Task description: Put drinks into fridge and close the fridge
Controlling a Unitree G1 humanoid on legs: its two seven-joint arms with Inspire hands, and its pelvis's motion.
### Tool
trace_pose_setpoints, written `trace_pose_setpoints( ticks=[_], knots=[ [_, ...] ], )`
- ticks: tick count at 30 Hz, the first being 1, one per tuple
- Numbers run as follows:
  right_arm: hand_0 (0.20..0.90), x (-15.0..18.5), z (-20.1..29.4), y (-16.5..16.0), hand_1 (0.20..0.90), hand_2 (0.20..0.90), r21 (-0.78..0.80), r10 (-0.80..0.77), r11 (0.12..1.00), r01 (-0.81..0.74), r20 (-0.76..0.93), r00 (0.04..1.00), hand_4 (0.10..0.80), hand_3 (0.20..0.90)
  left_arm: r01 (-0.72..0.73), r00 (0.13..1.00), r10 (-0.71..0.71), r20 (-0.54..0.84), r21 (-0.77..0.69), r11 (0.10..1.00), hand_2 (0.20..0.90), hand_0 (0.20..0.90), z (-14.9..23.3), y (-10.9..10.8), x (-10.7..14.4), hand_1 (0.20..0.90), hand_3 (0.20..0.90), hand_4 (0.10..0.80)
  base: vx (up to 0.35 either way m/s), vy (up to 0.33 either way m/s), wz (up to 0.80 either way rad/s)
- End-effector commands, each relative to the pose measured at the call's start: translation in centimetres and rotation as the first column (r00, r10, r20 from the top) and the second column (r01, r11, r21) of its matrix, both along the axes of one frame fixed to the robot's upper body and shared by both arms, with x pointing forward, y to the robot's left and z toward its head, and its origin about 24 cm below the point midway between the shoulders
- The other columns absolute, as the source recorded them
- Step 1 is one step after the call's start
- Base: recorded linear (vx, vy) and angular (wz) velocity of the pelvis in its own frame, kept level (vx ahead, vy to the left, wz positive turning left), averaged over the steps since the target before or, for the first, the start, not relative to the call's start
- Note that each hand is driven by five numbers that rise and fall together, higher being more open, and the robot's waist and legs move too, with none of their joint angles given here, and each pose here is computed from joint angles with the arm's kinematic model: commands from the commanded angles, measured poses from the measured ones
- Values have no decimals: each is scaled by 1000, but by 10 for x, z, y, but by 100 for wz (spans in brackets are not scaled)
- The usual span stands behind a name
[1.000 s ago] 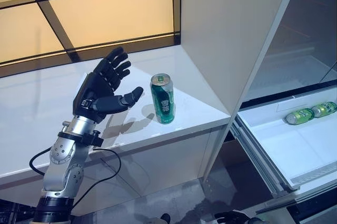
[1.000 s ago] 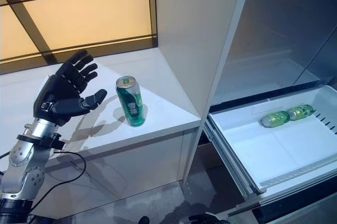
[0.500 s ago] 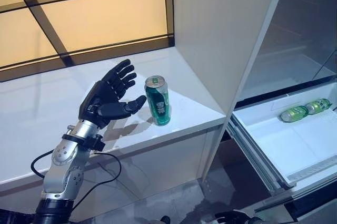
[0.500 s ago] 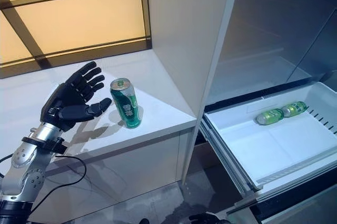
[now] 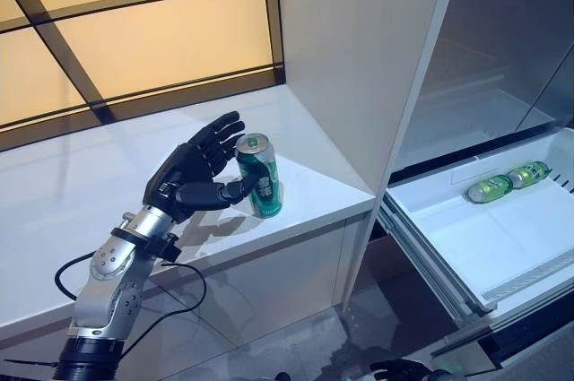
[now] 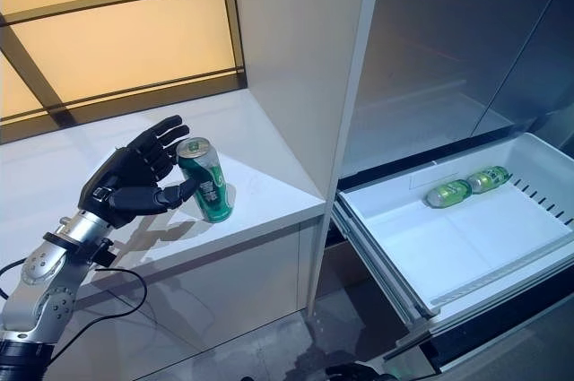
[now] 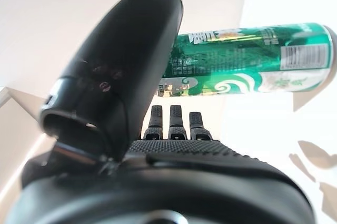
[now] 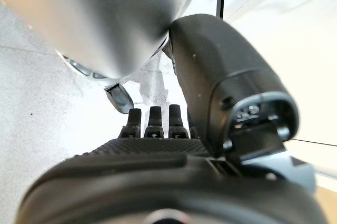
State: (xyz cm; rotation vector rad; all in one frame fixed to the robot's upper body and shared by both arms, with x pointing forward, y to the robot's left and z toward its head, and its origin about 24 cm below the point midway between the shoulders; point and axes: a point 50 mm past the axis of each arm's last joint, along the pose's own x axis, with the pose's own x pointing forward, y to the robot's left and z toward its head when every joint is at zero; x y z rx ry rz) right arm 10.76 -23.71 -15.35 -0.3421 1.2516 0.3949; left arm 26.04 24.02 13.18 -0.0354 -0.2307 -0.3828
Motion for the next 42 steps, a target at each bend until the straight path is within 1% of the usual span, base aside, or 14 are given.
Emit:
trace_pose_setpoints(
  ticks=[1,19,42],
  knots=[
    [900,-1,3,-11,900,900,-18,86,996,-86,-34,996,800,900,13,979,-22,202,44,999,900,900,50,5,6,900,900,800,0,0,0],
    [900,-2,4,-15,900,900,-23,81,996,-82,-48,996,800,900,52,988,-57,145,40,998,900,900,53,9,16,900,900,800,2,1,-1],
    [900,-7,3,-14,900,900,-17,55,998,-56,-63,997,800,900,52,989,-52,138,8,999,900,900,55,11,21,900,900,800,25,5,-6]
  ],
)
